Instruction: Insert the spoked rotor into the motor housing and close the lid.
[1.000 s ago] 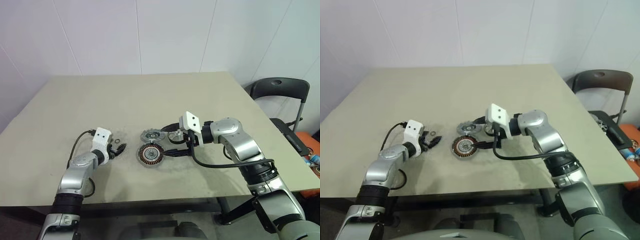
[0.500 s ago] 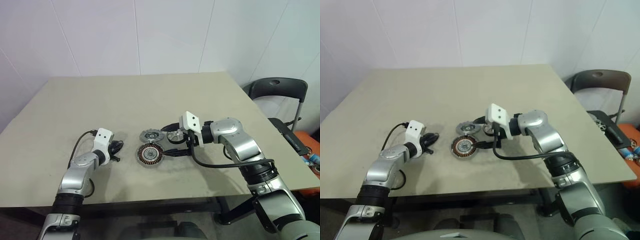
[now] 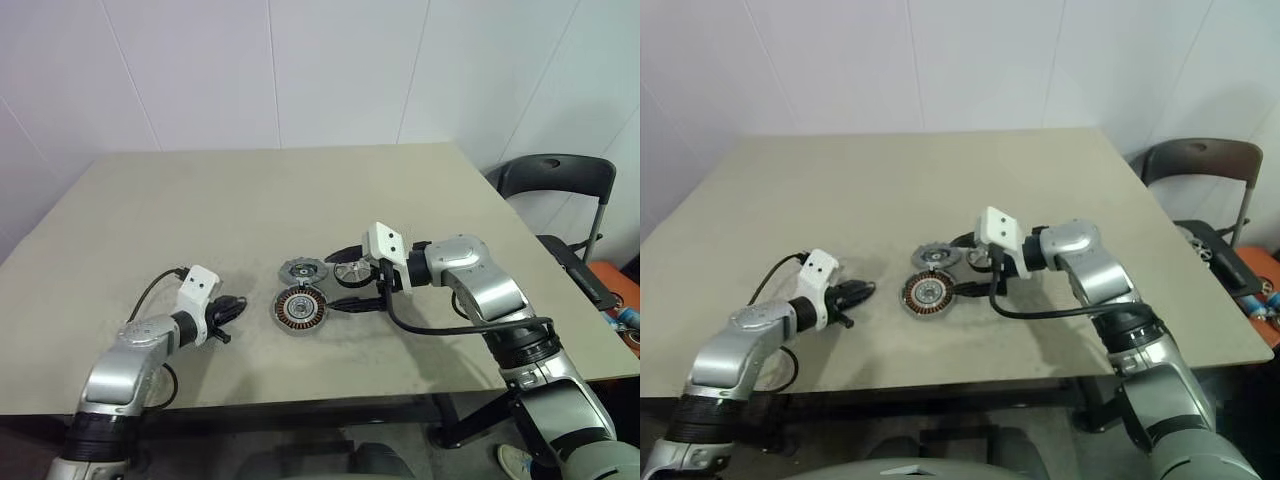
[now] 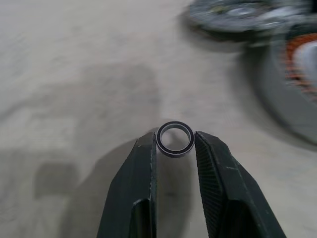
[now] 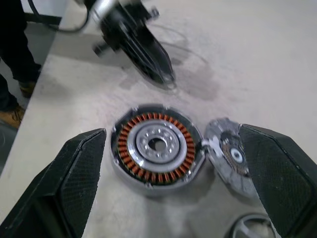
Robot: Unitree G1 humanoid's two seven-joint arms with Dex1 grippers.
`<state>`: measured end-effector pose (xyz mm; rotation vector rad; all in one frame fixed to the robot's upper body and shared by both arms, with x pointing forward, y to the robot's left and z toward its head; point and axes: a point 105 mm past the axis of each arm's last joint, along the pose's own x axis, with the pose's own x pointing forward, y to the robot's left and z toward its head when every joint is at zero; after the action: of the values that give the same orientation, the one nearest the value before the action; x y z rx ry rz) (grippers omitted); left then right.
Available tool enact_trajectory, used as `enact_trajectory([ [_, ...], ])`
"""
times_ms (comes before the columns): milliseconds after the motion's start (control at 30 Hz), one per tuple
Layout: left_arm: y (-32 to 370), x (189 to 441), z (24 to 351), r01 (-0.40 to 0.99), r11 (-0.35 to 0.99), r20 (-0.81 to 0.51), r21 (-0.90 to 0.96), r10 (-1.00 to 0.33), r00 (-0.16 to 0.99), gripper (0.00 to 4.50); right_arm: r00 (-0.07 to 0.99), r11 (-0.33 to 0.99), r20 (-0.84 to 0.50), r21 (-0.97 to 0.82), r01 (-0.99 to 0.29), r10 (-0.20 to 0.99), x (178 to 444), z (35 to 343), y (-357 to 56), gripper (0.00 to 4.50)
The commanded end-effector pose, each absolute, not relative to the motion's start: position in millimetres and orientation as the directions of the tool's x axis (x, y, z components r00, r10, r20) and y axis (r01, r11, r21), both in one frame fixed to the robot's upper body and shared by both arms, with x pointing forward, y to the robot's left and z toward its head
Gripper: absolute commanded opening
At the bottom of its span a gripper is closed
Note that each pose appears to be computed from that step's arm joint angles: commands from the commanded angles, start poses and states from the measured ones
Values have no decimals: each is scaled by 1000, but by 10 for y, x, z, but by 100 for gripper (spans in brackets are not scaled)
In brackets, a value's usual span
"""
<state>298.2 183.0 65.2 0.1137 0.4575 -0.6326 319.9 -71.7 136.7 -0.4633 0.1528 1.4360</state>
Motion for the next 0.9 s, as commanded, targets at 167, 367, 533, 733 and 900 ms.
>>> enact_trajectory([
  [167, 1428, 2903, 1095, 813, 581, -357, -51, -770, 528, 77, 215, 126, -358, -256, -958, 909, 3270, 1455, -919, 450],
  [367, 1238, 2962, 1228, 896, 444, -331, -9, -847, 416, 77, 257, 166, -363, -262, -951, 896, 3287, 1438, -1047, 450],
  [533, 1096, 3017, 1209, 942, 334, -341, -3, -886, 313, 77, 280, 190, -355, -269, -944, 892, 3297, 1431, -1069, 450],
  [733, 1044, 3085, 1117, 966, 258, -380, 15, -892, 244, 77, 285, 197, -345, -268, -943, 894, 3266, 1410, -1048, 450],
  [900, 1006, 3134, 1053, 978, 200, -407, 57, -890, 206, 77, 289, 203, -345, -264, -943, 893, 3248, 1387, -1053, 450],
])
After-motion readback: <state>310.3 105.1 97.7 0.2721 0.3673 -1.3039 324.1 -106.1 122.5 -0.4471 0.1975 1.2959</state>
